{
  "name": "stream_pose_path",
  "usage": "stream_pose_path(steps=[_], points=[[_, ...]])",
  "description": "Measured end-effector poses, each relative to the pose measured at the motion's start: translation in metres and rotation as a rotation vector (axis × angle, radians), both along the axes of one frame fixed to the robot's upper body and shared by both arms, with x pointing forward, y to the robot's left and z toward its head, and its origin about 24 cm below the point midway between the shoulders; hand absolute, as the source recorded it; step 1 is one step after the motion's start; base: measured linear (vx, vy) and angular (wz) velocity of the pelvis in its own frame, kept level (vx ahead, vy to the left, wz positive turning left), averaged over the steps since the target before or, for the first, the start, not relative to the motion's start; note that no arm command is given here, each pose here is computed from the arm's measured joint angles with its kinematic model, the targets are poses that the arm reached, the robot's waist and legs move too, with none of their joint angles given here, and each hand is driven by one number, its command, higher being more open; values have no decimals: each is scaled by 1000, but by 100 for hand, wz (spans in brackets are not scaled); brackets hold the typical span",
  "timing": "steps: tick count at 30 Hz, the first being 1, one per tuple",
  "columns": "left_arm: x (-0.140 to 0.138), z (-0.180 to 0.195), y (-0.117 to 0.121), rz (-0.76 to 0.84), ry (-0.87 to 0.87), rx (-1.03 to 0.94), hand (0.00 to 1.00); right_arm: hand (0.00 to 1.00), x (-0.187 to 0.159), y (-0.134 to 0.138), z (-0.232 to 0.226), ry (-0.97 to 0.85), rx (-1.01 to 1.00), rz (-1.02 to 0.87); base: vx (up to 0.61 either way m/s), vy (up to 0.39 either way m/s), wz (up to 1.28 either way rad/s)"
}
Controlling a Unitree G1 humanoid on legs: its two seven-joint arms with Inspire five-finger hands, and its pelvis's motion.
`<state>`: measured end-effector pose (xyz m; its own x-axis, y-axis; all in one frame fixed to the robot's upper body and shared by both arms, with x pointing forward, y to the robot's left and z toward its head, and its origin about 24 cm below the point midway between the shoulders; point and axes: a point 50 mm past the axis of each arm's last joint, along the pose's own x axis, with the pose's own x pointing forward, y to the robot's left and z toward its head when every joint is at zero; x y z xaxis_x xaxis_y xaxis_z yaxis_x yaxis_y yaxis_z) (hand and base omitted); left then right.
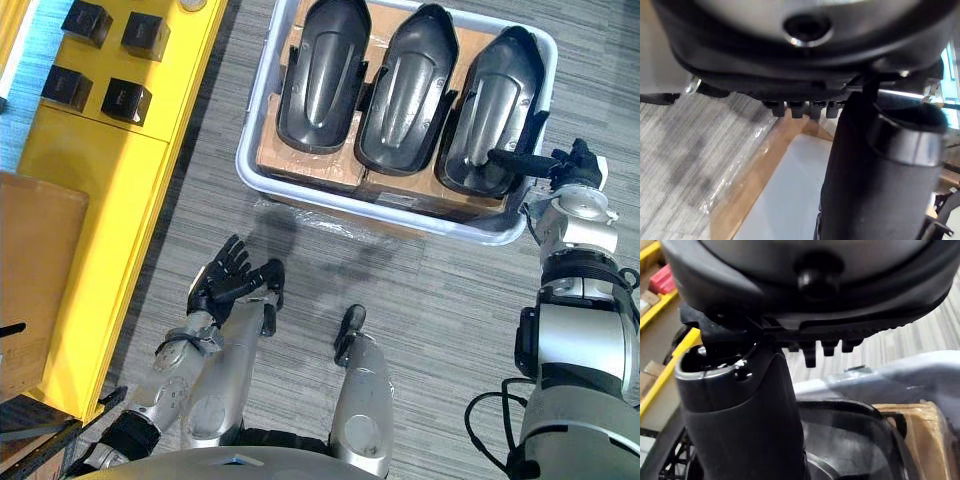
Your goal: Walk over and take three plastic housings, then place them on the shelf
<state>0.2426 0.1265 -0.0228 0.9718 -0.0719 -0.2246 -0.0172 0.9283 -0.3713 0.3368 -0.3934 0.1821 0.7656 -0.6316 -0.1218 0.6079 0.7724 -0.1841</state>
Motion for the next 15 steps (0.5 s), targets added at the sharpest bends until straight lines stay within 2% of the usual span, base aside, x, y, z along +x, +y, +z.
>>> stream_pose_path(steps=[2,3,9,15], points=[[2,2,2,36,-4,11,100,100,1,1,-1,24,-22,6,-23,-48,11],[4,6,4,63,-14,12,100,0,0,1,-2,46,-37,2,-26,-42,15],[13,15,9,130,-41,74,100,0,-4,-5,-3,62,-50,-63,-26,-39,11],[21,23,10,130,-77,87,100,0,-15,-14,-14,91,-33,-116,1,-11,0]])
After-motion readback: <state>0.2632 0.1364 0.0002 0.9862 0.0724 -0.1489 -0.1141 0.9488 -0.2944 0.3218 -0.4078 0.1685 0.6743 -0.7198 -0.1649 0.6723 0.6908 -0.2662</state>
